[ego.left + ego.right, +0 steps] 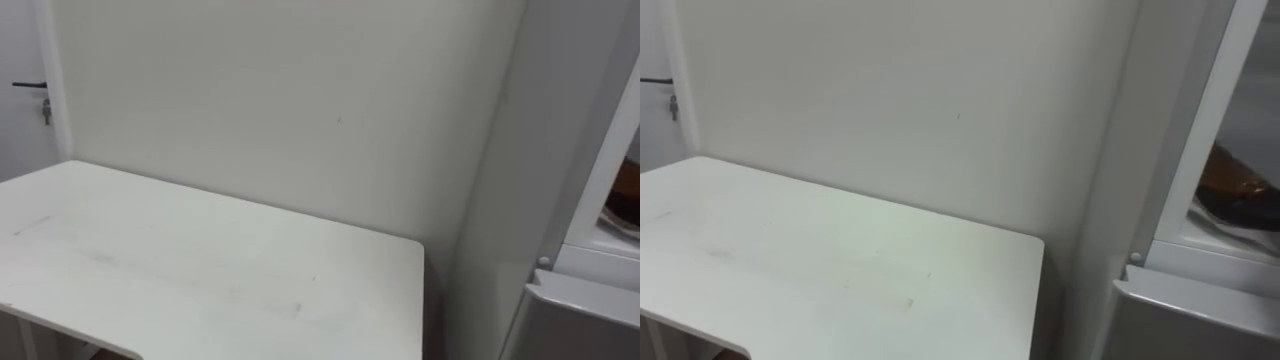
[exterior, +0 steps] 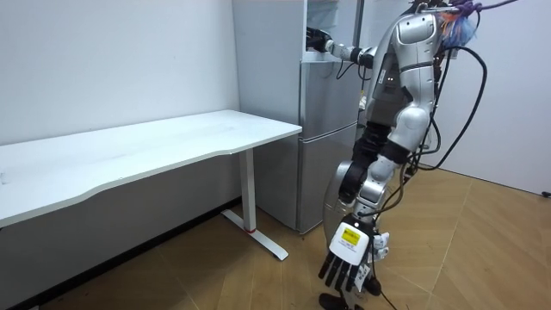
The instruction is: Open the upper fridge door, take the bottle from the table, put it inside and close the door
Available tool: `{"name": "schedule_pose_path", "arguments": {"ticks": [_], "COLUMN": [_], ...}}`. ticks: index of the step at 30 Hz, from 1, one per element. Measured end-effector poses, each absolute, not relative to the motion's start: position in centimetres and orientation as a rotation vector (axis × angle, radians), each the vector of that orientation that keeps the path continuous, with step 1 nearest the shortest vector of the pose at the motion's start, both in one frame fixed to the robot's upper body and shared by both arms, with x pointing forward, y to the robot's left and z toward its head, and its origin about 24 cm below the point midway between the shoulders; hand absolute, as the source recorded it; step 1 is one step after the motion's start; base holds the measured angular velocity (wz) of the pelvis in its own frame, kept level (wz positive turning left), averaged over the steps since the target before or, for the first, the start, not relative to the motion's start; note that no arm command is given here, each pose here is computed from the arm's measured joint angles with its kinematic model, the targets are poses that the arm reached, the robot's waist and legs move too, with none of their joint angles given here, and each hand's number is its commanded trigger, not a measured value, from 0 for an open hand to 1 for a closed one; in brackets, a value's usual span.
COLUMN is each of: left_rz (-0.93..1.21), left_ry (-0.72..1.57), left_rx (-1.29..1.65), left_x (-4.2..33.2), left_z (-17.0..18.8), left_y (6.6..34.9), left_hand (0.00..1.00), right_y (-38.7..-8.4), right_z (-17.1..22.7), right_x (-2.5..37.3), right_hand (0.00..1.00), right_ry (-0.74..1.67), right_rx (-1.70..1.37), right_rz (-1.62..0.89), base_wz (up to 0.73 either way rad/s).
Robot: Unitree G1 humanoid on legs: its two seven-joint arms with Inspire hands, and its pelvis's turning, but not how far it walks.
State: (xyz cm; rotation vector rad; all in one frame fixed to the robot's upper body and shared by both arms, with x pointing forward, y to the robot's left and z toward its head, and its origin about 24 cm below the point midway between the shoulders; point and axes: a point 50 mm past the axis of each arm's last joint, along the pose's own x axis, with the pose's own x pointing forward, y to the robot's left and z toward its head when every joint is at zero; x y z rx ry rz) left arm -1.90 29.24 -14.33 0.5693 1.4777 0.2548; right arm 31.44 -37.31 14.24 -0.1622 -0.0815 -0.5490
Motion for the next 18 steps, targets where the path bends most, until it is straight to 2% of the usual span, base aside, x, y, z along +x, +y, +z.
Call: {"name": "schedule_pose_path", "arguments": {"ticks": [18], "left_rz": [0.248], "left_ry": [1.462], "left_rx": [0.574], "left_x": [-1.47], "left_z": [-14.33], "left_y": [29.21], "left_hand": [0.0], "right_y": [-37.36], "right_z": [14.07], "right_x": [31.11], "right_hand": [0.0], "right_ry": [-0.081], "right_rx": [-0.173], "right_rz": [-0.544], "base_wz": [0.0]}}
